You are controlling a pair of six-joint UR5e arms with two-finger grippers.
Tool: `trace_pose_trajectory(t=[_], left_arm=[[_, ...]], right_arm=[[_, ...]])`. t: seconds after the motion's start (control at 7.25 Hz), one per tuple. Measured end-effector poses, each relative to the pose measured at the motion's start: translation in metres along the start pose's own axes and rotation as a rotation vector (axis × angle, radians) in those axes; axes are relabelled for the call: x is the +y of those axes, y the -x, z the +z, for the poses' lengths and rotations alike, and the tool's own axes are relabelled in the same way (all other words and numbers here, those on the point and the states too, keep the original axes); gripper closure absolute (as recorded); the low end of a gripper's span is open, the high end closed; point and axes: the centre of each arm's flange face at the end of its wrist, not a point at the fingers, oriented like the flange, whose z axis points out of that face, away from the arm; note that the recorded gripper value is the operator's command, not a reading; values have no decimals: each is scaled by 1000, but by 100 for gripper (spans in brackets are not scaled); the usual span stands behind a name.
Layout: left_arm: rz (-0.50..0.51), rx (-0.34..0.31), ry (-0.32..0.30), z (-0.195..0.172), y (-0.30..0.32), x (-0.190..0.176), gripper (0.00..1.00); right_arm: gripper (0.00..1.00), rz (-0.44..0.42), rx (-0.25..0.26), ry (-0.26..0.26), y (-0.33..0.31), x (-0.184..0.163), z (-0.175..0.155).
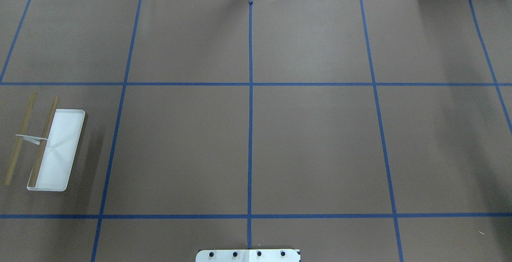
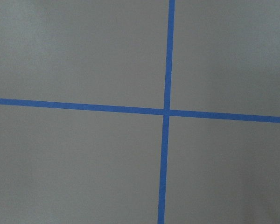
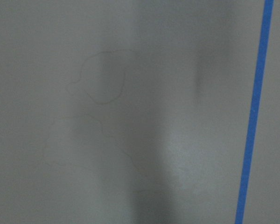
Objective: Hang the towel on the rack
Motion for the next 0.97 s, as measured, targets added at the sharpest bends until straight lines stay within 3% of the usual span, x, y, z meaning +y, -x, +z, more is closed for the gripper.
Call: trace_pose_trajectory(t=[0.28,0.55,0.97], left_arm=[[4,2,-5,-2,-2,-1,2],[14,5,-17,-5,-6,-2,2],[29,4,-34,-11,-12,-4,2]], right_arm=[[7,73,60,55,-28,14,29],[4,114,78,101,-52,23,51],[2,90,104,190,-48,36,84]])
